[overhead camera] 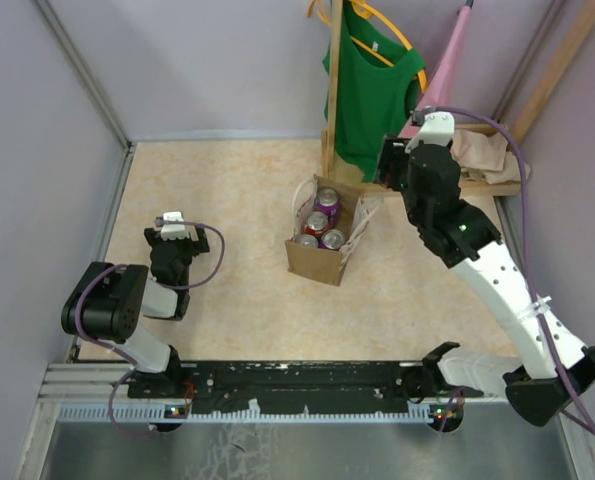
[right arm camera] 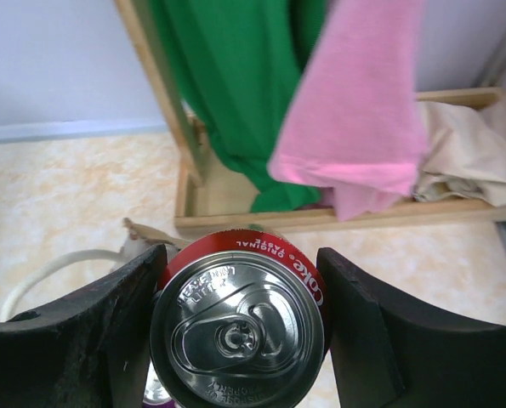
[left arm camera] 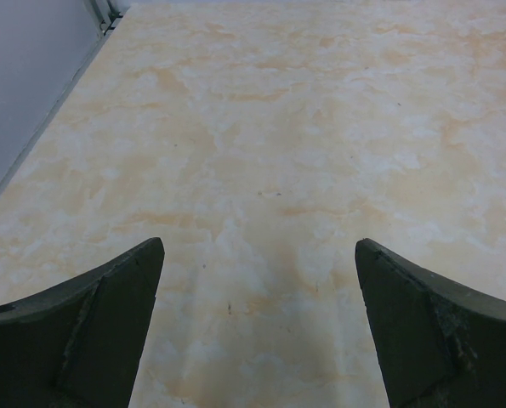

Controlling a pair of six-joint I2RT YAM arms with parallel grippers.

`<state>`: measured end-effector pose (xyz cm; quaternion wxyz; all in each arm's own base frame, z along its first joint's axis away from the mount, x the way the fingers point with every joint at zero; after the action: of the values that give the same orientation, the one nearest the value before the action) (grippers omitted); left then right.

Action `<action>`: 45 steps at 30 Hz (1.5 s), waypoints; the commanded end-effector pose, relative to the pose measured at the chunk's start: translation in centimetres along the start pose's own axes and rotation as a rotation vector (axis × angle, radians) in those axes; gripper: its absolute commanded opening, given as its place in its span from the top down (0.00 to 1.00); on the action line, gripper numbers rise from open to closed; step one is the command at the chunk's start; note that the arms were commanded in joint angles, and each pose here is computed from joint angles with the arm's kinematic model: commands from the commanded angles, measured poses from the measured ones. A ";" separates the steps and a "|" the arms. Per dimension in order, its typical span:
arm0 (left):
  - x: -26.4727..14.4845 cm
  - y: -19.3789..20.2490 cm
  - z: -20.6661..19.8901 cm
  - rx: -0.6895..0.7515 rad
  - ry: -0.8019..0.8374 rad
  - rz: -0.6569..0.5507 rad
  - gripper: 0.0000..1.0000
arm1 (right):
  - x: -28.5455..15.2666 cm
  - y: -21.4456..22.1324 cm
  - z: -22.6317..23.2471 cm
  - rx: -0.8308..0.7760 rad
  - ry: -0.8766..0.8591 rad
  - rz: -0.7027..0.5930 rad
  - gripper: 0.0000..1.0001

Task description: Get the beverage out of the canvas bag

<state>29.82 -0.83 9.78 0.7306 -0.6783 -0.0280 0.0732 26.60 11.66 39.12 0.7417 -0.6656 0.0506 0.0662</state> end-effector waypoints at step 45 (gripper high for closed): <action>0.0 -0.2 0.1 -0.016 -0.008 -0.022 0.00 | -0.4 21.1 -3.9 0.155 0.167 0.265 1.00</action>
<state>29.82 -0.83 9.78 0.7306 -0.6783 -0.0280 0.0732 20.14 8.90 14.51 0.7242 -0.6173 0.2625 0.1602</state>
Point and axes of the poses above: each gripper's point midway between its finger pads, its own x axis out along the fingers, its own z axis along the line the jaws close on, y = z × x, the point moved 8 cm from there along -x, back along the fingers, and after that the axes turned 1 degree about x, right-handed, at the moved point
